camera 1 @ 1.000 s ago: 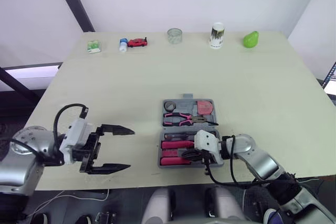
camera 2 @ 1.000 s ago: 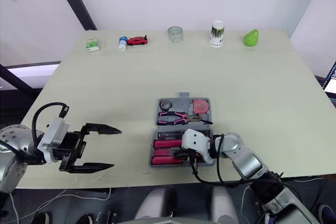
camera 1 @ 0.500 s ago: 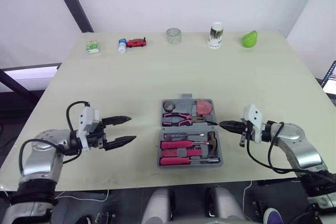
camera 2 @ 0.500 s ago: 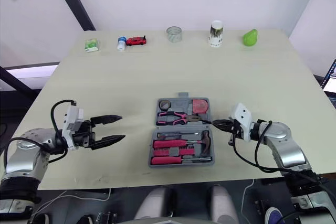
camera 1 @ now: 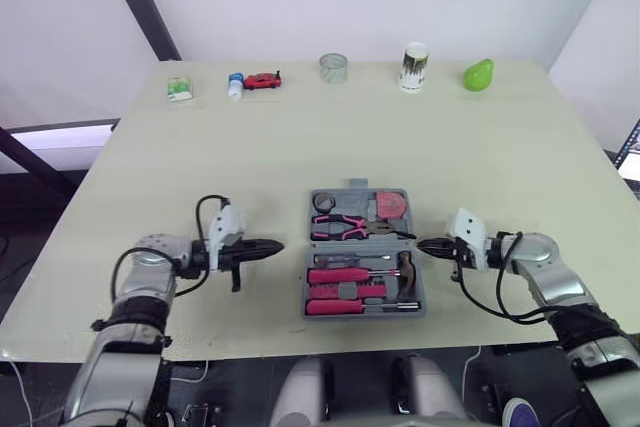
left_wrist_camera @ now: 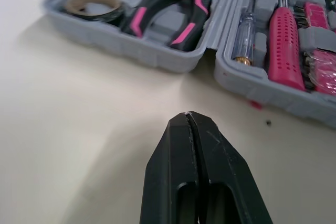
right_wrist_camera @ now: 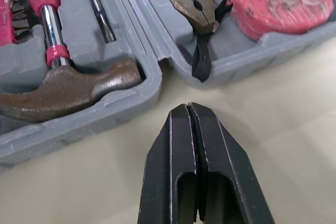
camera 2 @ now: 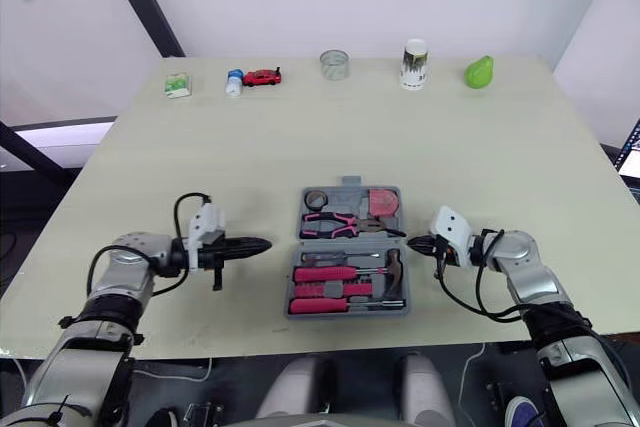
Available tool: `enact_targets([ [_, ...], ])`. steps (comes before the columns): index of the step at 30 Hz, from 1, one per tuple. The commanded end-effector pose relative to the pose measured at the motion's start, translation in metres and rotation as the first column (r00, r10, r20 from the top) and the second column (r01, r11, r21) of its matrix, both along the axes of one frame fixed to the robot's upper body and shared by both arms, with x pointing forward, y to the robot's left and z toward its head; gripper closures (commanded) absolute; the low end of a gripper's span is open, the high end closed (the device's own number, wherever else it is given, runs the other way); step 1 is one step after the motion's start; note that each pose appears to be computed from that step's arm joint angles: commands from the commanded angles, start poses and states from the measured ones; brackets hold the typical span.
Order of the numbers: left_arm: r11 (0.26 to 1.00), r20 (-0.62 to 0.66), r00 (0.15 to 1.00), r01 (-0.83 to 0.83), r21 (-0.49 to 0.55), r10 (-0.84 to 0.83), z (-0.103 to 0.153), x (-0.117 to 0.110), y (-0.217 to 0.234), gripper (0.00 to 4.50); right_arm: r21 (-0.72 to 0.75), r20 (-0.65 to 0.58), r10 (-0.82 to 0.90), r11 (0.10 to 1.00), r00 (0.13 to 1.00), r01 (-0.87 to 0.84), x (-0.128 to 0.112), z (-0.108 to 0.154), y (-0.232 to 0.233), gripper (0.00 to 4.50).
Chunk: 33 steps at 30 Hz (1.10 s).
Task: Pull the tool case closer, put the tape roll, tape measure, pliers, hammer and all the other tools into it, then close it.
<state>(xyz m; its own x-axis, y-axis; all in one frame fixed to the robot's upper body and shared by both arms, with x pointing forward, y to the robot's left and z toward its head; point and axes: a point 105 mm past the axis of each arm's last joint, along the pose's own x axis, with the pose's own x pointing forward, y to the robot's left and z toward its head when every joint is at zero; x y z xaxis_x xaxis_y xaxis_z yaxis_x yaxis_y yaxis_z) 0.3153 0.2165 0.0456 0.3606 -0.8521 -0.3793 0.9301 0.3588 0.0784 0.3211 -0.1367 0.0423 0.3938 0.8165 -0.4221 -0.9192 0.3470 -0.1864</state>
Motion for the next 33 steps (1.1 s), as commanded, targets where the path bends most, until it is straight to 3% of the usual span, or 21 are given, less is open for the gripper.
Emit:
enact_targets([
  [1, 1.0, 0.029, 1.0, -0.008, 0.013, 0.007, 0.003, 0.006, 0.0, 4.45, 0.01, 0.038, 0.014, 1.0, 0.999, -0.015, 0.005, 0.008, 0.004, 4.5],
  [10, 0.998, 0.019, 0.999, 0.042, 0.055, -0.043, -0.003, 0.011, -0.014, 4.45, 0.011, 0.037, 0.055, 0.998, 0.998, -0.056, 0.002, 0.005, 0.015, 4.5],
  [33, 0.985, 0.011, 0.985, 0.169, 0.038, -0.17, -0.007, 0.012, -0.051, 4.45, 0.016, 0.042, 0.094, 0.995, 0.995, -0.094, -0.005, 0.002, 0.028, 4.5],
])
